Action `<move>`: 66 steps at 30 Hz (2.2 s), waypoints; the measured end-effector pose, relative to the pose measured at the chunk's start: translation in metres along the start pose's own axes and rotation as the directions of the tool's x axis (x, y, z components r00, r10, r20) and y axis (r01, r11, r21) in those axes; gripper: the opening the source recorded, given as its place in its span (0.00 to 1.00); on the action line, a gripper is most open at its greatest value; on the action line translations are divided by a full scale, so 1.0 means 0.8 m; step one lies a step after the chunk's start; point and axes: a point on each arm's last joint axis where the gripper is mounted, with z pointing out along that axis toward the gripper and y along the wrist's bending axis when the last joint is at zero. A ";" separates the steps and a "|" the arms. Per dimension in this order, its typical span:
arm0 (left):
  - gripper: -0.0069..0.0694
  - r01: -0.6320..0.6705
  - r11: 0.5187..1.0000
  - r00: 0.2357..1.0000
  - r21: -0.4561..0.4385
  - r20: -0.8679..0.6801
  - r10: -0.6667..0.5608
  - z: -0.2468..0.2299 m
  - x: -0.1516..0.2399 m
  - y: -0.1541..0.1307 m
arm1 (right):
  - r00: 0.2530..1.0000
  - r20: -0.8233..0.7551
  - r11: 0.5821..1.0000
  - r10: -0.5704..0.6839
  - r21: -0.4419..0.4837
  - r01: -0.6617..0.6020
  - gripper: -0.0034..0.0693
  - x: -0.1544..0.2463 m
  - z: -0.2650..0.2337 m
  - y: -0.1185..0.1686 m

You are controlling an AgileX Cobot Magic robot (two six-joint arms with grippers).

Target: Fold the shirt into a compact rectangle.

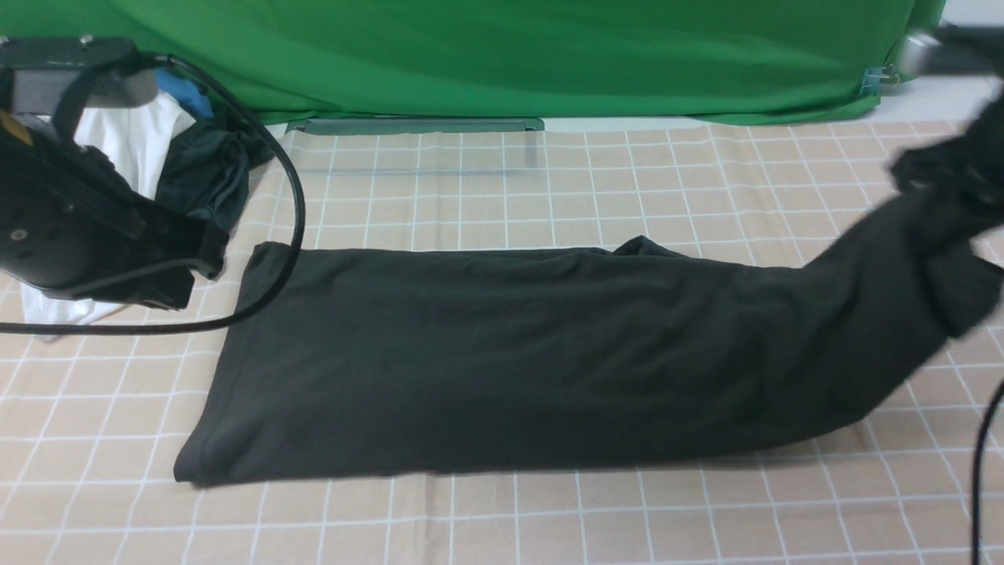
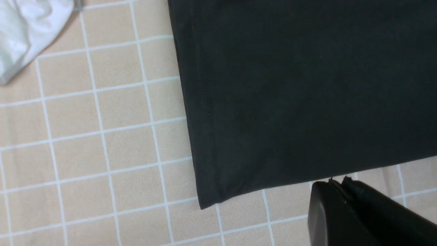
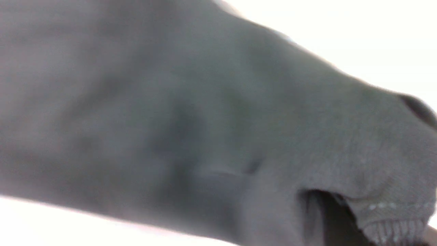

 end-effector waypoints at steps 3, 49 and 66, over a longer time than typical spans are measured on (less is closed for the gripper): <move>0.11 0.002 1.000 1.000 0.002 -0.002 -0.002 -0.002 0.001 0.000 | 0.996 0.044 0.993 -0.074 -0.092 0.078 0.18 -0.009 -0.011 0.063; 0.11 0.019 0.999 0.996 0.042 0.092 -0.023 0.000 -0.011 -0.005 | 0.919 0.285 0.777 -0.271 -0.499 0.384 0.42 -0.091 0.100 0.360; 0.11 0.107 0.980 0.968 0.169 -0.244 -0.064 0.191 -0.031 -0.004 | 0.861 0.462 0.854 -0.213 -0.340 0.394 0.10 -0.139 0.006 0.263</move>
